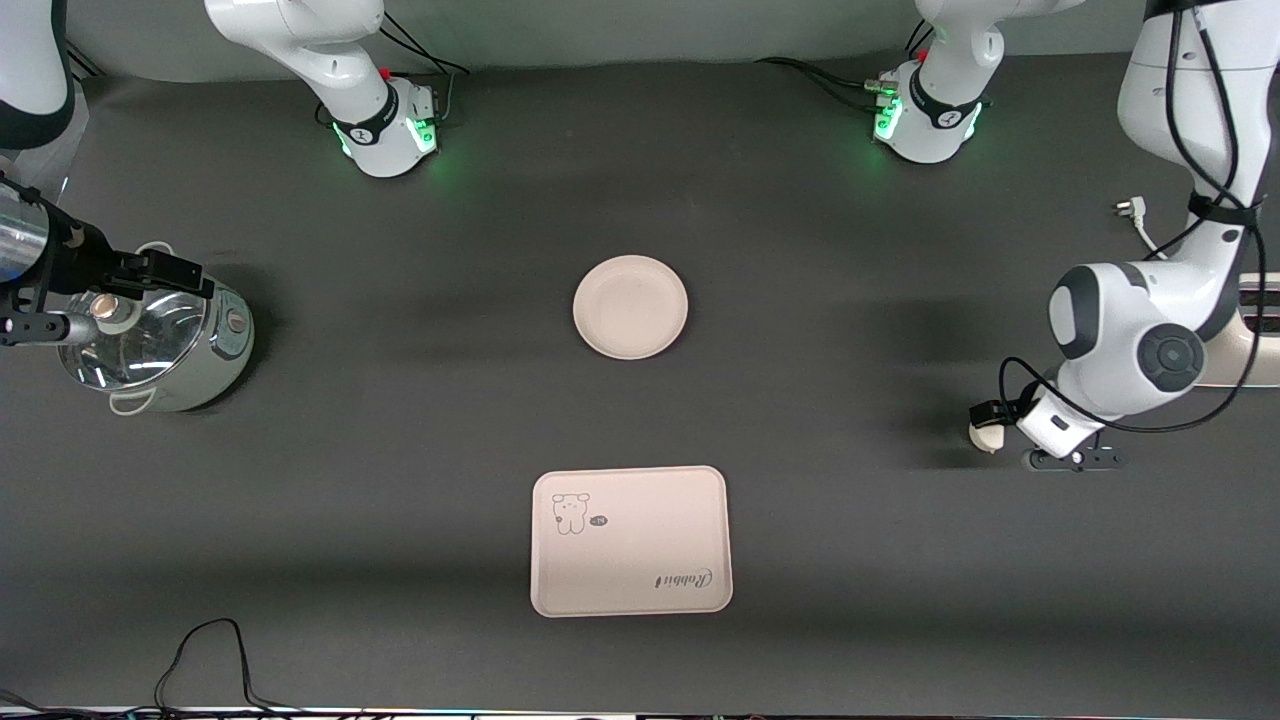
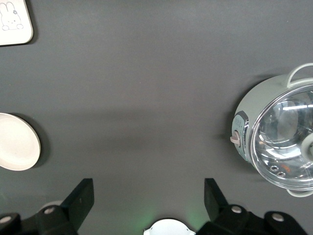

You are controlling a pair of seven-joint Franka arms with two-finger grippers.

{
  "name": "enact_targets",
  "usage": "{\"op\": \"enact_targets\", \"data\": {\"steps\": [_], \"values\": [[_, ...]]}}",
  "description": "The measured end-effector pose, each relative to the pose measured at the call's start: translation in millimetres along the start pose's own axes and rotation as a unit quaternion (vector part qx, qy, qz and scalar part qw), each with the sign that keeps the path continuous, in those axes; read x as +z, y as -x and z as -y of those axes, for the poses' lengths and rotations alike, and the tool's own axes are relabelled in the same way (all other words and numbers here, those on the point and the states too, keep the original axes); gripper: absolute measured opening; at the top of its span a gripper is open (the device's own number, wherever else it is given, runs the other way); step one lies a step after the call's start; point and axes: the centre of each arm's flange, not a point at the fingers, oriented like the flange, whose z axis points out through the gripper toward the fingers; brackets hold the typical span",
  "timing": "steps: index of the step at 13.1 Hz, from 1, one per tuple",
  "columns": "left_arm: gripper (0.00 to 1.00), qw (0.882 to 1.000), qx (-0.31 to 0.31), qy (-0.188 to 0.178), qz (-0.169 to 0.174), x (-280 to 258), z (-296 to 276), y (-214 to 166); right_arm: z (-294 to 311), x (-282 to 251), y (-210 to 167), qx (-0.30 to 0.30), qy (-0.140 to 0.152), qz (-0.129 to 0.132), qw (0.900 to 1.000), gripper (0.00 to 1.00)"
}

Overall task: Place bun in plate and plate on tray
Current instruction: 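Grasp the white bun with the left gripper and lift it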

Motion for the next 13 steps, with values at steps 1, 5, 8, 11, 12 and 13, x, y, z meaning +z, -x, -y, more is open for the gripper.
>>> {"op": "enact_targets", "data": {"steps": [1, 5, 8, 11, 12, 13], "values": [[0.98, 1.000, 0.001, 0.001, 0.000, 8, -1, 4, 0, 3, -2, 0.000, 0.000, 0.003, 1.000, 1.00], [0.62, 1.000, 0.003, 0.003, 0.004, 16, -5, 6, -2, 11, -9, 0.003, 0.001, 0.005, 1.000, 1.00], [0.26, 1.000, 0.004, 0.003, 0.001, 14, -6, 4, -3, 15, -12, 0.003, 0.001, 0.007, 1.000, 1.00], [0.10, 1.000, 0.008, 0.004, -0.008, 4, -9, 1, -3, 20, -15, 0.003, 0.002, 0.011, 1.000, 1.00], [0.10, 1.000, 0.013, 0.006, -0.010, -6, -16, -1, -3, 21, -16, 0.003, 0.002, 0.012, 1.000, 1.00], [0.10, 1.000, 0.021, 0.012, -0.007, -24, -31, -1, -3, 22, -17, 0.004, 0.002, 0.013, 1.000, 1.00]]}}
